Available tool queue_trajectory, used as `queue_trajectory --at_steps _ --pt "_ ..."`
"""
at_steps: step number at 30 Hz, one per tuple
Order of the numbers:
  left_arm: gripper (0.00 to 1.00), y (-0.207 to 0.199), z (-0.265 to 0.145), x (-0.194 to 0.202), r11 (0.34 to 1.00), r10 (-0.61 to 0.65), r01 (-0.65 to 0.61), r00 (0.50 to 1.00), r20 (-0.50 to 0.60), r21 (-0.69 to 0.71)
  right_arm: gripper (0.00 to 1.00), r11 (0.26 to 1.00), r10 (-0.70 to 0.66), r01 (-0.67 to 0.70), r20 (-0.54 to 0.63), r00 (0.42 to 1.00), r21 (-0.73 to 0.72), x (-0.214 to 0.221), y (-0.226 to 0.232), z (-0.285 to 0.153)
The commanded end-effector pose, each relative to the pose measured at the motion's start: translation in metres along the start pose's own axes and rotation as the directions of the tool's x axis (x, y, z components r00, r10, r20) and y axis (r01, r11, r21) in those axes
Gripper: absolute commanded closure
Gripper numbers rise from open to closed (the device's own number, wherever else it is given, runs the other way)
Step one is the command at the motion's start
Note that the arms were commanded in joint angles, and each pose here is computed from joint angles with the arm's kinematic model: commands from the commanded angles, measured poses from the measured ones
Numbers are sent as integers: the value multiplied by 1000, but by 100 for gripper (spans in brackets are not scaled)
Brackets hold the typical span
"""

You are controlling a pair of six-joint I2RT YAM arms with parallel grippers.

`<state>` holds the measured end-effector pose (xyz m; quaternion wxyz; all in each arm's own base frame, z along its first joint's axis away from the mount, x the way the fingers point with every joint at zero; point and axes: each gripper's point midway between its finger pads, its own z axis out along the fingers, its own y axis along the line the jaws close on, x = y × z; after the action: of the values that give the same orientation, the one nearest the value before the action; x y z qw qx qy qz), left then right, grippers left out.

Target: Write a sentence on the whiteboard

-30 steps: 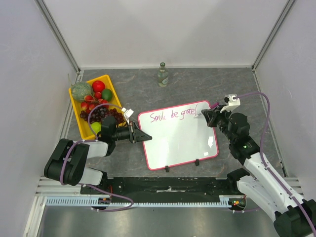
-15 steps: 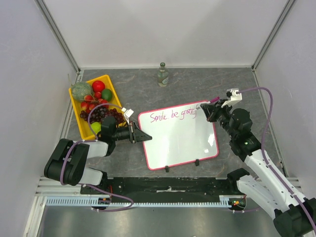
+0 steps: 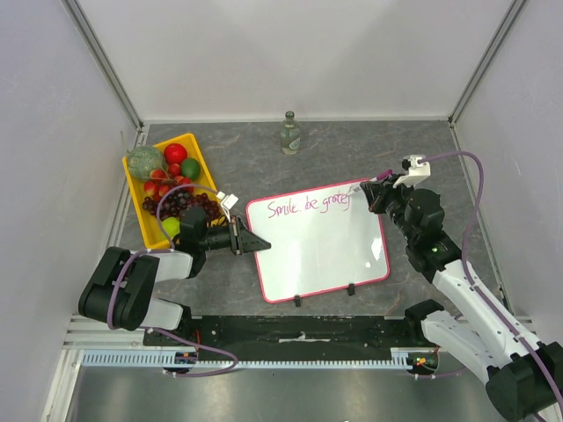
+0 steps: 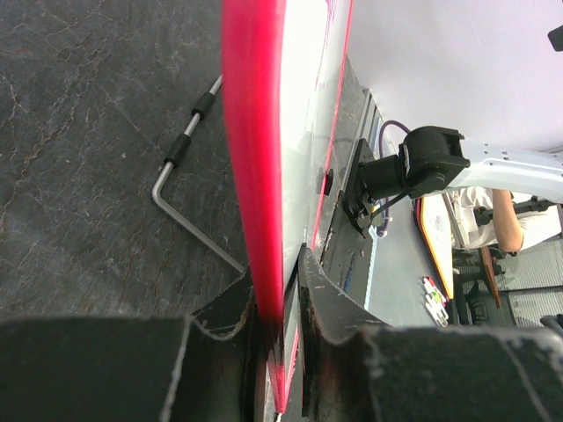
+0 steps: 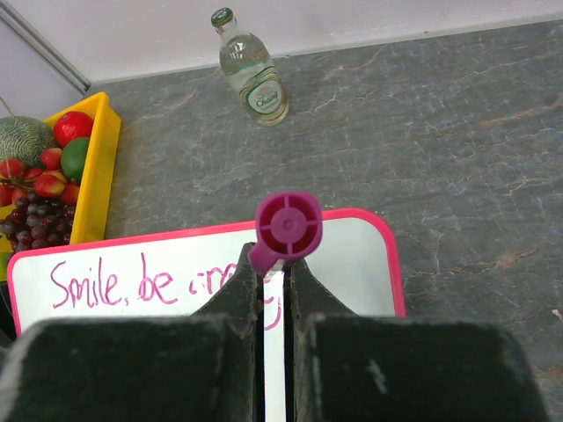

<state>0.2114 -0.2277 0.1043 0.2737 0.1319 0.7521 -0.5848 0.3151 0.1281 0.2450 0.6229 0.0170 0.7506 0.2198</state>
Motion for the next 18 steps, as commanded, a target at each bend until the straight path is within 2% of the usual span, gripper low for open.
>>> queue_trajectory --at_steps 1,18 --pt "98 15 1 10 997 58 -59 998 -11 -49 100 999 -20 19 34 999 34 -8 -7 3" --pt "98 15 1 10 997 57 -58 998 -10 -51 100 993 -50 48 8 999 111 -1 -25 1"
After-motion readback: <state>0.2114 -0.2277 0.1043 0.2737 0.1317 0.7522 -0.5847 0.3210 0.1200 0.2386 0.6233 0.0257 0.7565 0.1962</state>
